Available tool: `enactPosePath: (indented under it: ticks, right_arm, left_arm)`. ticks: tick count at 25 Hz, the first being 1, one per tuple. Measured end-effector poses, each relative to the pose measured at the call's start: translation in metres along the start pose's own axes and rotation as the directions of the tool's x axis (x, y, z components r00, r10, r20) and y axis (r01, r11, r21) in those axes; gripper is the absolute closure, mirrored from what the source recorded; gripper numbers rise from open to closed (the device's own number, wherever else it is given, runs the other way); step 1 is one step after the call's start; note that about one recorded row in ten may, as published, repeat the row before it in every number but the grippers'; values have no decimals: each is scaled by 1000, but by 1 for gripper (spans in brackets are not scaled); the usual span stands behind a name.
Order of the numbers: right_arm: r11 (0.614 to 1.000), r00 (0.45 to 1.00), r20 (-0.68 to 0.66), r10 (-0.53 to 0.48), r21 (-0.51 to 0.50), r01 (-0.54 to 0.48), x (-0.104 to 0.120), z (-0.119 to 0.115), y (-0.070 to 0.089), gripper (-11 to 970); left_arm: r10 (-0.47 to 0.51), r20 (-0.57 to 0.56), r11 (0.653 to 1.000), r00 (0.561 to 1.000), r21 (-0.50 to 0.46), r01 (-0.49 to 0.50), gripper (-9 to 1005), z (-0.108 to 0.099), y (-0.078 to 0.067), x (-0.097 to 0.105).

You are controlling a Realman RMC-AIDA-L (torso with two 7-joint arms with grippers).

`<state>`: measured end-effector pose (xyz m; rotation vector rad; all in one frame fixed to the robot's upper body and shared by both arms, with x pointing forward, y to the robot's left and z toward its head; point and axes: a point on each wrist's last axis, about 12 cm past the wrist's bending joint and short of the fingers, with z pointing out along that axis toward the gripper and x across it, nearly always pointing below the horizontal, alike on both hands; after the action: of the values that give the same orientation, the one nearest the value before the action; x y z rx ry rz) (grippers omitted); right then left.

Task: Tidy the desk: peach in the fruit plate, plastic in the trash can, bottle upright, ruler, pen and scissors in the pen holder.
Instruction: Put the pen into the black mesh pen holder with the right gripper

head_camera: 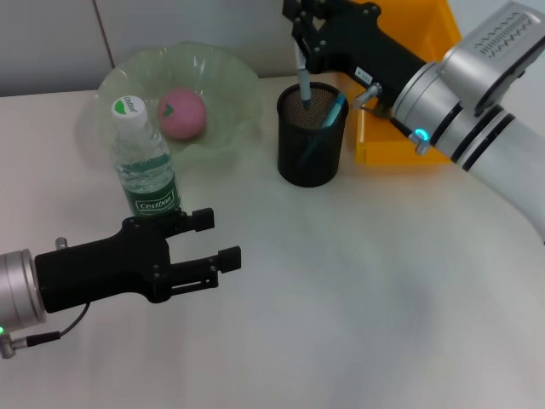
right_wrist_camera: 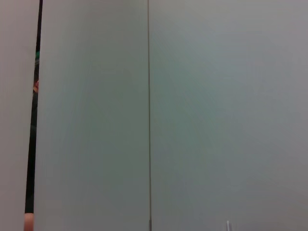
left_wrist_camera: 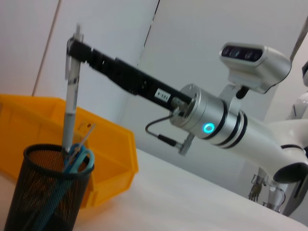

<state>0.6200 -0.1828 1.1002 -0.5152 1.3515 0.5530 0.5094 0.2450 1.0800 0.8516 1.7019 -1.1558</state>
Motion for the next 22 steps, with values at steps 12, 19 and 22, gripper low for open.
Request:
enactPosePath:
  ticks: [12, 19, 22]
  right_arm:
    - [999, 998, -57, 36, 34, -34, 11, -2, 3, 783]
    - [998, 995, -77, 59, 38, -56, 15, -3, 6, 777]
    - [997, 994, -87, 62, 42, -58, 17, -3, 7, 774]
  left_arm:
    - [12, 18, 1000, 1000, -2, -12, 196, -5, 1, -4]
    - [23, 45, 1000, 999, 9, -24, 196, -9, 0, -7]
    - [25, 61, 1000, 998, 10, -25, 196, -13, -1, -8]
